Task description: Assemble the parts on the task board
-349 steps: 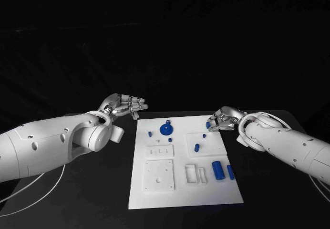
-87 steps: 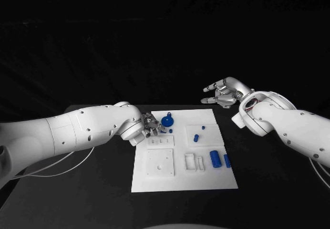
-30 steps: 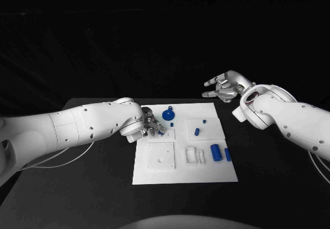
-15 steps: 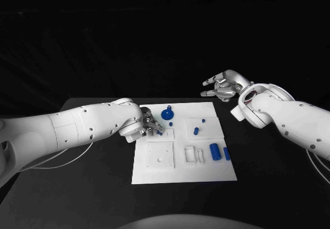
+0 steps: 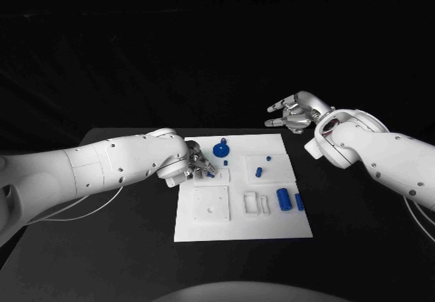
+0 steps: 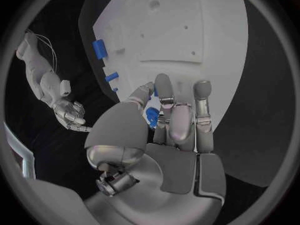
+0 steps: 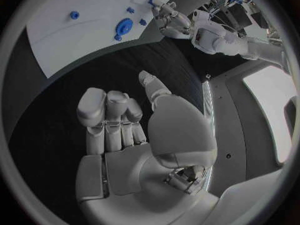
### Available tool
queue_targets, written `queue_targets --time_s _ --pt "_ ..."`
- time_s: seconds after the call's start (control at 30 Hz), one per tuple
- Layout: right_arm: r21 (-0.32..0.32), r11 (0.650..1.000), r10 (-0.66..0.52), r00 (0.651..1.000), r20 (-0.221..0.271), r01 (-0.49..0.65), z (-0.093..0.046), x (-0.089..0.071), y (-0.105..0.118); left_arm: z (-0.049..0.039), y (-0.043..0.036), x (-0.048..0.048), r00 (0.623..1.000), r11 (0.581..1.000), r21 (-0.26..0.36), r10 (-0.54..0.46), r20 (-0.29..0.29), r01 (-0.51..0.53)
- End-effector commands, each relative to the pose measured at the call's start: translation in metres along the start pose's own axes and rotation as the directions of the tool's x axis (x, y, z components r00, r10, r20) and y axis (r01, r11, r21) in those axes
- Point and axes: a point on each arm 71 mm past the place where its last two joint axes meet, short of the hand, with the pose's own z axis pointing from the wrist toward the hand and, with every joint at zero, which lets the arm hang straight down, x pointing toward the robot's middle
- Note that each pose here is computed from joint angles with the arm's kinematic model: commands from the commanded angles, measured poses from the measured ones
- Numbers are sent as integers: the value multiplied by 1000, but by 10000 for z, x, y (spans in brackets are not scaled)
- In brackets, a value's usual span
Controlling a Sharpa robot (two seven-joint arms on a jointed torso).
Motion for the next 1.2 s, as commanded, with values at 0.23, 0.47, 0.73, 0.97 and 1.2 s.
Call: queue_targets --time_s 0.23,0.47,0.73,0.97,1.2 --pt "-7 1000 1 1000 -13 -1 6 15 9 6 -2 61 999 999 -3 35 -35 -35" --pt "-7 1000 1 1000 -15 -1 9 23 10 9 -10 59 999 999 -1 36 -29 -36" --pt "-6 1000 1 1000 -17 -1 9 26 7 13 -15 58 999 999 -3 40 -29 -40" --pt "-3 1000 2 1000 -20 -2 10 35 3 23 -28 64 998 999 -3 50 -39 -50" --pt "-2 1000 2 1000 -21 -2 11 42 1 33 -52 75 996 998 -4 69 -49 -69"
